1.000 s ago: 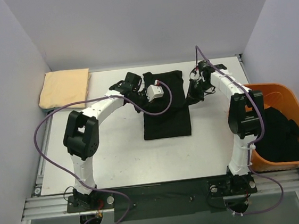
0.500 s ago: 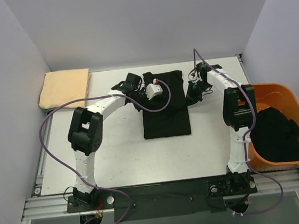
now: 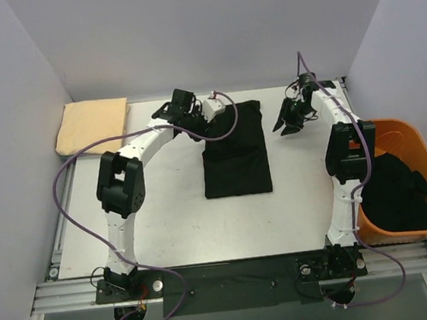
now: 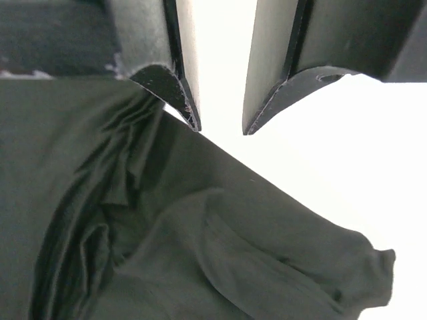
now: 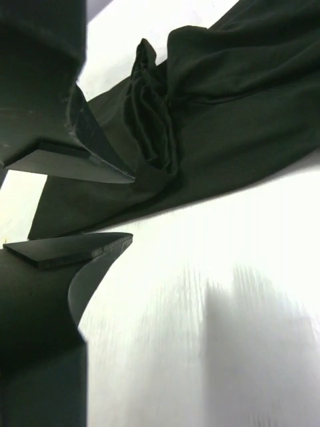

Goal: Fold and stack the t-shirts
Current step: Fold the folded rectangular tshirt in 1/3 of the way

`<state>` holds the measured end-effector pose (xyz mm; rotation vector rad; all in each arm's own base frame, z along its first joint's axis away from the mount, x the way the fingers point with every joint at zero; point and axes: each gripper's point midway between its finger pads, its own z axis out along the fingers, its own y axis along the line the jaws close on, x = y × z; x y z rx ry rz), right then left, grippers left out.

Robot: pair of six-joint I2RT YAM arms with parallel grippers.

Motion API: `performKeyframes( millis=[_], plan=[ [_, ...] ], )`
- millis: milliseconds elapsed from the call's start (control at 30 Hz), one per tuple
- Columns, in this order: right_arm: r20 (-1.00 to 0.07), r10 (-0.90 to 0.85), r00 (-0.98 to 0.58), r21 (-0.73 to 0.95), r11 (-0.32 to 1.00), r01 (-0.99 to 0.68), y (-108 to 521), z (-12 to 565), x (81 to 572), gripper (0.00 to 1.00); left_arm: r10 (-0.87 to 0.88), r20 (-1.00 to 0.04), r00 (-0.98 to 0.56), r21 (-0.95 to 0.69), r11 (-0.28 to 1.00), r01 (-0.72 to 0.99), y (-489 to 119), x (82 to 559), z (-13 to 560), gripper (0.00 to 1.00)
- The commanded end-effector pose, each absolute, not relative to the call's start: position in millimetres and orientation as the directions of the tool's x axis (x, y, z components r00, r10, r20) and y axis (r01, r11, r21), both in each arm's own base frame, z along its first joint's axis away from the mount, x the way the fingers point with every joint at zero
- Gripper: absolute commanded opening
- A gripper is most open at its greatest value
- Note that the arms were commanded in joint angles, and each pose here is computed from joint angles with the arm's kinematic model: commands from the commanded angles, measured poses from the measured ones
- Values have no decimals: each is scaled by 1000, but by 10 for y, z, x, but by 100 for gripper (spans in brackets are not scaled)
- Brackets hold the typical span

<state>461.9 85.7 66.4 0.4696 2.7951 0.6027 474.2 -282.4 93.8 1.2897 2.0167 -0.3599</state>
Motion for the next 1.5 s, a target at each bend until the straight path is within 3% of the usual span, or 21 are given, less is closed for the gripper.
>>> performKeyframes(
  millis=[0, 200, 367, 733, 967, 1100, 1233, 1367, 1467],
  plan=[
    [-292, 288, -912, 393, 906, 160, 774, 1190, 4417, 25, 621, -756, -208, 169, 493, 854, -2869, 4917, 1454, 38],
    [-206, 130, -970, 480, 877, 15, 1359, 911, 3791, 2, 699, -705, -121, 20, 189, 982, -2987, 3981, 1105, 21],
    [-168, 124, -978, 504, 863, 22, 1651, 736, 3905, 0, 738, -672, -61, -7, 76, 997, -3014, 3763, 839, 18],
    [-128, 236, -963, 487, 861, 146, 1609, 380, 4465, 0, 749, -657, -87, 106, 205, 973, -3035, 4424, 538, 18],
    [-136, 340, -930, 487, 841, 236, 1448, 273, 4697, 0, 656, -742, -138, 111, 323, 940, -3141, 4747, 816, 21],
    [-132, 343, -930, 492, 837, 239, 1445, 270, 4720, 0, 657, -736, -161, 144, 384, 912, -3045, 4912, 793, 21],
    [-221, 327, -919, 489, 852, 186, 1380, 575, 4793, 0, 613, -773, -163, 107, 379, 919, -3029, 4915, 1120, 21],
    [-334, 313, -889, 554, 828, 83, 1568, 967, 4992, 0, 548, -828, -118, 59, 296, 953, -3315, 4801, 1446, 24],
    [-315, 380, -870, 638, 763, 103, 1809, 1035, 5100, 0, 443, -879, -177, 0, 372, 928, -3524, 5006, 1613, 24]
  ],
)
